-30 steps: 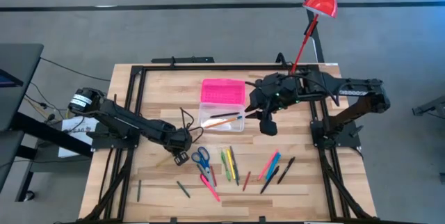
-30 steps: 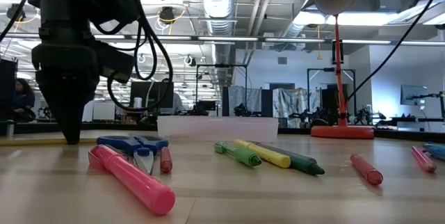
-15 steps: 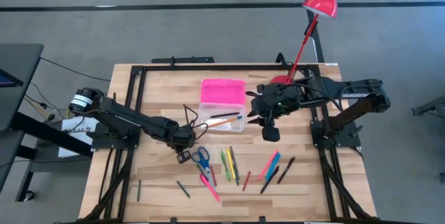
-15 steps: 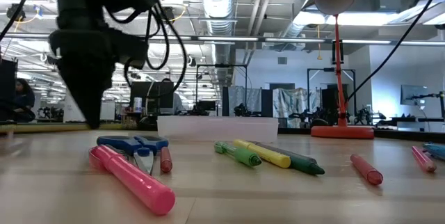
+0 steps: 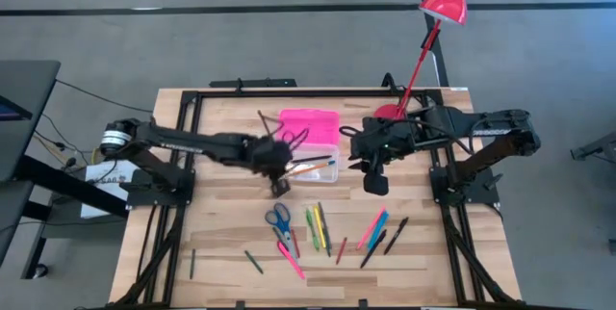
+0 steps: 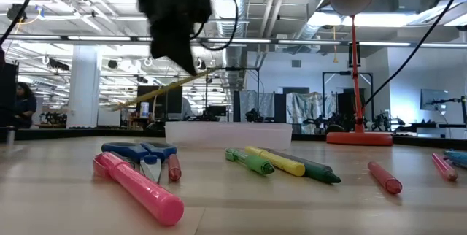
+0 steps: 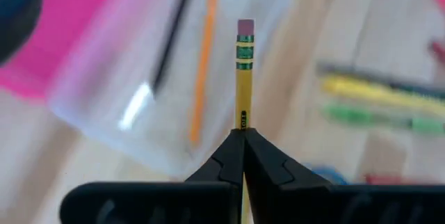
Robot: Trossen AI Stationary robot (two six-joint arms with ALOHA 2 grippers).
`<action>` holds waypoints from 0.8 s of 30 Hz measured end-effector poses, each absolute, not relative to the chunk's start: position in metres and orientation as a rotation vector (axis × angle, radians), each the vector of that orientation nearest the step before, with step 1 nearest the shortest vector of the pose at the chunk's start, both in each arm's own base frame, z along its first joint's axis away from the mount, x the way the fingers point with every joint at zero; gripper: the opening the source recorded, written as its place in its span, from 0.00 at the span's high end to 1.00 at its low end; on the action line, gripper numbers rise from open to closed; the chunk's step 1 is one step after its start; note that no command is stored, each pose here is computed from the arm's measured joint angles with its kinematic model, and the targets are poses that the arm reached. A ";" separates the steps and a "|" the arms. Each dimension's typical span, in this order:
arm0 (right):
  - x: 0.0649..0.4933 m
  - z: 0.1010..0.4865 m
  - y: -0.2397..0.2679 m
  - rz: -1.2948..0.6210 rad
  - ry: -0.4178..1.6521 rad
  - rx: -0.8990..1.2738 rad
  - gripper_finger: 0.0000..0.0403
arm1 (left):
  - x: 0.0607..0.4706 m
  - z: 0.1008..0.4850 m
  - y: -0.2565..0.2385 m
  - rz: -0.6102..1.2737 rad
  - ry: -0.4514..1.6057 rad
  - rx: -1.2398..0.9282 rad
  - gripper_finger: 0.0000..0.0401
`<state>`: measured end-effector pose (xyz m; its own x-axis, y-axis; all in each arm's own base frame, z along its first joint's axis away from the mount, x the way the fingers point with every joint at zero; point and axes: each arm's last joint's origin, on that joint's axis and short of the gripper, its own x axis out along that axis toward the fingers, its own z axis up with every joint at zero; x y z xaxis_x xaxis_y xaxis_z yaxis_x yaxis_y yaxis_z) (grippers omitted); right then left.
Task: Pick & place school supplies into a supply box
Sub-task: Put the yellow pencil into the pink supply box
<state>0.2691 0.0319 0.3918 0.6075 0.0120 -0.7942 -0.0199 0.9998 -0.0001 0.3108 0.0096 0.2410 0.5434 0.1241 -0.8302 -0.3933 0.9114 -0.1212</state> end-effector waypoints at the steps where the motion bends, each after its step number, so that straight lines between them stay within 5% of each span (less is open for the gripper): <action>1: 0.269 0.391 0.032 0.012 0.922 -0.009 0.77 | 0.316 0.243 0.016 0.315 0.931 -0.303 0.99; 14: 0.260 0.379 0.058 -0.032 1.005 0.003 0.77 | 0.375 0.245 0.061 0.240 0.991 -0.193 1.00; 24: 0.247 0.378 0.079 -0.101 1.026 -0.035 0.77 | 0.361 0.220 0.079 0.322 1.269 -0.332 0.99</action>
<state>0.2469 0.0792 0.3776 0.5139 -0.1003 -0.8520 0.0671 0.9948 -0.0767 0.3615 0.0788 0.2197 0.2652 0.0520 -0.9628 -0.4131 0.9084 -0.0647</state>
